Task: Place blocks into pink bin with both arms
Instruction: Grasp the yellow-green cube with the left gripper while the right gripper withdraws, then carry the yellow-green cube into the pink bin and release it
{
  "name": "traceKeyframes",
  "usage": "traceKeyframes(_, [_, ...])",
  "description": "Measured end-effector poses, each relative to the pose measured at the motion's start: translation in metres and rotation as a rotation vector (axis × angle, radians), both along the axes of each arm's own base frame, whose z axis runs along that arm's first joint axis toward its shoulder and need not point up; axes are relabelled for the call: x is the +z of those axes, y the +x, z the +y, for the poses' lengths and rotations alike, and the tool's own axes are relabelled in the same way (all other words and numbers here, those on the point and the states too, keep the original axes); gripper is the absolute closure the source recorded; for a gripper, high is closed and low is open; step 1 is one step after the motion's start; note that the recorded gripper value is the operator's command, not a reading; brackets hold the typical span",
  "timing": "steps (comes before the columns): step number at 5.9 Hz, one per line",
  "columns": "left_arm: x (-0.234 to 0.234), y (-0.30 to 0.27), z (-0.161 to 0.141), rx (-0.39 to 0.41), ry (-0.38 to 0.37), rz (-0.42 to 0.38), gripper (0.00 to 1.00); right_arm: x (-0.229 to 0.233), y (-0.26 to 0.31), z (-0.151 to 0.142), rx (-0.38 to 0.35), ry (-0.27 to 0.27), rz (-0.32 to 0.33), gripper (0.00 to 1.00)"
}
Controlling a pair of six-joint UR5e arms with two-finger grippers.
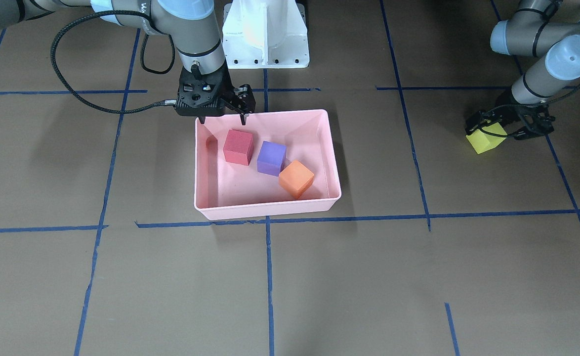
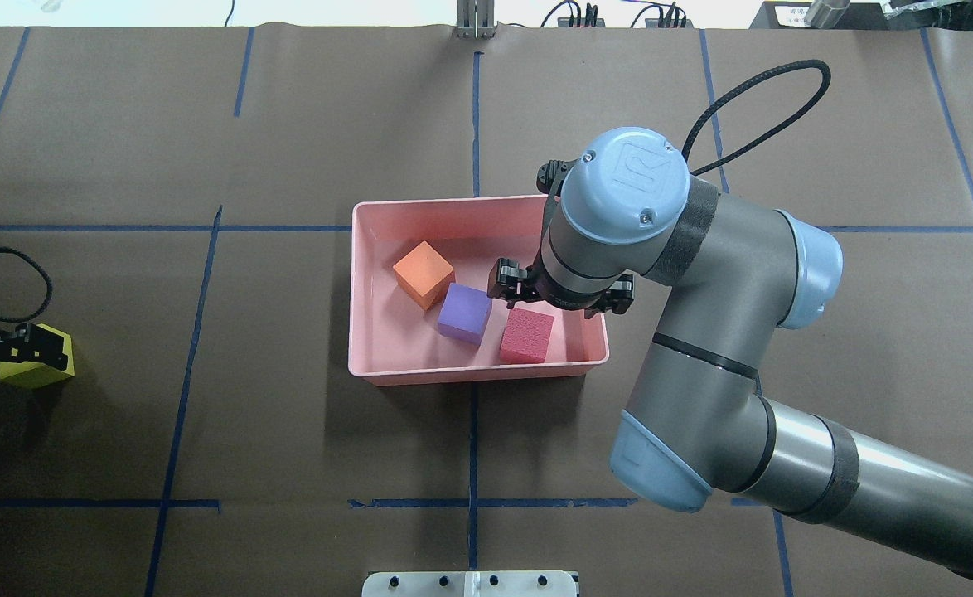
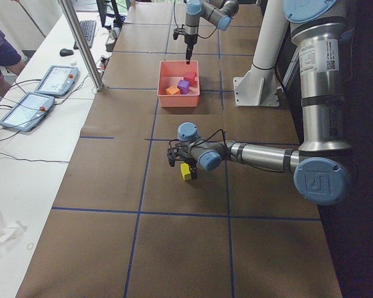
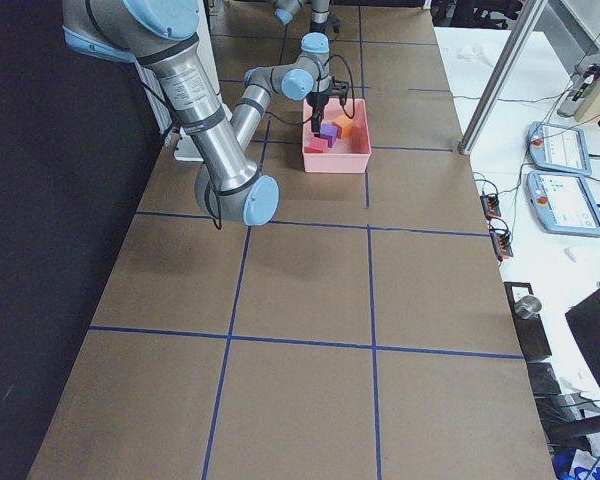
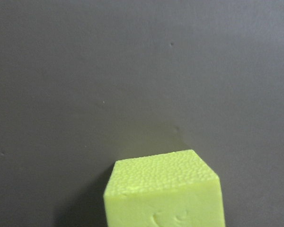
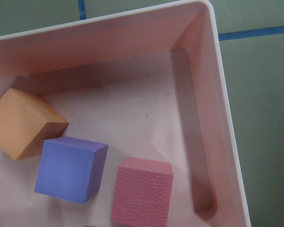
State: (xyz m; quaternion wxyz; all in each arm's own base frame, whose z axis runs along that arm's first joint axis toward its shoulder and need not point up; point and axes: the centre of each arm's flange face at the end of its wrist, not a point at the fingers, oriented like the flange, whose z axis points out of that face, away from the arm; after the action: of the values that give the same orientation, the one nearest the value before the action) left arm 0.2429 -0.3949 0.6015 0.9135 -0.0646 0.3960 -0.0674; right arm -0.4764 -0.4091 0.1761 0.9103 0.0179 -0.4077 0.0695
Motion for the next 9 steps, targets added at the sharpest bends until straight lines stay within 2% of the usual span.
traceKeyframes(1, [0.002, 0.002, -0.002, 0.002, 0.001, -0.002, 0.44, 0.000, 0.002, 0.000, 0.000, 0.003, -0.001, 0.00])
traceKeyframes(2, [0.002, 0.003, -0.004, 0.003, 0.004, -0.003, 0.50, 0.000, 0.003, -0.001, 0.001, 0.004, -0.002, 0.00])
traceKeyframes(3, [-0.004, 0.005, -0.006, 0.003, 0.014, 0.005, 0.50, 0.000, 0.005, -0.002, 0.003, 0.006, -0.002, 0.00])
traceKeyframes(5, [-0.049, 0.014, -0.027, -0.012, 0.079, 0.062, 0.50, 0.001, 0.017, -0.012, -0.010, 0.037, 0.001, 0.00])
traceKeyframes(7, [-0.130, 0.026, -0.066, -0.043, 0.167, 0.136, 0.50, 0.021, 0.063, -0.039, -0.051, 0.077, 0.004, 0.00])
traceKeyframes(9, [-0.281, 0.071, -0.119, -0.044, 0.179, 0.147, 0.50, 0.069, 0.150, -0.083, -0.134, 0.129, 0.008, 0.00])
